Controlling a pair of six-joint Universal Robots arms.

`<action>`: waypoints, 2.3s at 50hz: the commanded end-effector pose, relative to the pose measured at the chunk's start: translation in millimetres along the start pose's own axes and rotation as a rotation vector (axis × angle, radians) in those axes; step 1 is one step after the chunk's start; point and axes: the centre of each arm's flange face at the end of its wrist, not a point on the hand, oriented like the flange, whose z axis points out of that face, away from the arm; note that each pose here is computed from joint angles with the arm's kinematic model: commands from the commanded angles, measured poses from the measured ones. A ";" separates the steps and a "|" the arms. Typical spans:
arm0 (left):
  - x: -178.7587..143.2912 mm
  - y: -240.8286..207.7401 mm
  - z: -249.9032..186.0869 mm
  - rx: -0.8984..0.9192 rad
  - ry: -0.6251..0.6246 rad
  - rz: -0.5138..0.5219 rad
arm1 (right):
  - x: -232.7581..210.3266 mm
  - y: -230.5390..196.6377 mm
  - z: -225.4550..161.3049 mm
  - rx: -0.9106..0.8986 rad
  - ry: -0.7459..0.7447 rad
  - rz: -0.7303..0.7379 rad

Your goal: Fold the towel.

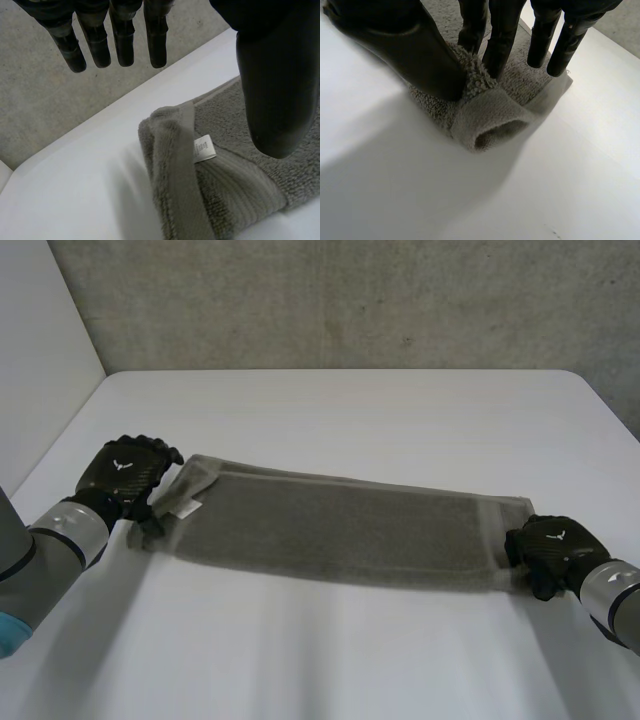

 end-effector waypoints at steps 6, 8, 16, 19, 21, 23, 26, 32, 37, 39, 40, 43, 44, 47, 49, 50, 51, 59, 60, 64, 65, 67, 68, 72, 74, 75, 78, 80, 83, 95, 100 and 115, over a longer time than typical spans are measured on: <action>-1.7 0.3 -0.1 -0.001 -0.005 -0.001 | 44.9 7.8 1.1 -0.020 0.087 0.017; -3.7 1.2 -0.1 -0.004 -0.010 -0.003 | 61.3 10.5 1.1 -0.029 0.122 0.003; -9.3 3.4 -1.0 -0.012 -0.027 -0.008 | 131.8 0.5 -5.8 -0.075 0.244 -0.085; -10.2 2.1 -1.3 -0.008 -0.030 -0.007 | 143.4 -18.0 -7.2 -0.051 0.259 -0.094; -10.3 2.2 -1.3 -0.009 -0.031 -0.007 | 144.0 -30.1 -8.3 -0.027 0.265 -0.100; -10.1 2.5 -1.9 -0.011 -0.032 -0.007 | 120.2 -66.0 -6.8 0.071 0.217 -0.118; -10.1 0.0 -3.2 -0.004 -0.034 -0.004 | 102.9 -88.3 -7.8 0.136 0.188 -0.143; -10.6 -5.2 -5.9 0.009 -0.041 0.001 | 7.7 -155.2 -20.0 0.314 0.079 -0.272; -10.1 -10.9 -9.9 0.024 -0.045 0.007 | -94.9 -176.7 -28.5 0.412 -0.088 -0.376; -8.6 -12.2 -10.7 0.028 -0.041 0.008 | -155.1 -179.1 -35.1 0.469 -0.201 -0.431; -8.6 -12.2 -10.7 0.028 -0.041 0.008 | -155.4 -179.0 -35.1 0.469 -0.201 -0.431; -7.5 -14.7 -12.1 0.034 -0.040 0.009 | -206.9 -167.8 -33.8 0.494 -0.301 -0.473; -7.4 -14.8 -12.8 0.034 -0.042 0.008 | -228.0 -159.0 -30.8 0.495 -0.335 -0.492; -6.3 -16.3 -14.3 0.036 -0.039 0.006 | -262.4 -136.0 -23.9 0.470 -0.401 -0.529; -5.2 -17.1 -15.0 0.036 -0.036 0.006 | -272.5 -123.7 -19.1 0.446 -0.419 -0.546; -5.2 -17.1 -15.1 0.036 -0.036 0.006 | -278.0 -114.3 -15.0 0.428 -0.424 -0.564; -2.5 -17.6 -15.5 0.036 -0.028 0.007 | -278.1 -114.2 -15.0 0.427 -0.424 -0.564; 7.6 -27.7 -15.1 0.071 -0.001 0.020 | -262.0 -140.0 -29.9 0.518 -0.336 -0.523; 9.7 -30.5 -14.6 0.080 0.006 0.021 | -254.9 -147.3 -38.5 0.550 -0.320 -0.492; 19.7 -39.3 -14.7 0.110 0.034 0.034 | -217.4 -164.2 -53.4 0.594 -0.244 -0.394; 26.9 -44.6 -15.1 0.127 0.054 0.040 | -217.2 -164.3 -53.5 0.594 -0.243 -0.394; 35.4 -49.2 -16.4 0.142 0.078 0.040 | -201.9 -164.7 -55.8 0.581 -0.221 -0.367; 44.0 -53.3 -17.6 0.155 0.103 0.034 | -187.9 -162.9 -57.5 0.562 -0.201 -0.342; 60.4 -63.6 -21.4 0.184 0.141 0.010 | -153.6 -145.2 -56.9 0.480 -0.157 -0.270; 68.0 -68.3 -23.4 0.196 0.153 -0.003 | -146.8 -134.1 -55.0 0.440 -0.155 -0.245; 75.3 -71.0 -25.0 0.201 0.163 -0.015 | -146.7 -134.0 -55.0 0.440 -0.155 -0.245; 90.9 -72.7 -29.0 0.204 0.190 -0.018 | -131.1 -111.5 -50.9 0.361 -0.144 -0.194; 97.6 -71.7 -30.5 0.203 0.207 -0.014 | -122.6 -101.2 -50.0 0.330 -0.138 -0.171; 106.7 -64.6 -30.3 0.185 0.234 -0.014 | -107.4 -79.1 -47.4 0.268 -0.160 -0.130; 119.8 -18.3 -22.6 0.041 0.263 -0.026 | -92.7 -35.6 -27.5 0.207 -0.216 0.027; 118.7 3.2 -24.0 -0.038 0.212 -0.027 | -89.5 -24.7 -20.1 0.180 -0.204 0.040; 114.8 27.0 -37.1 -0.136 0.153 -0.029 | -83.1 -16.0 -5.2 0.190 -0.180 0.049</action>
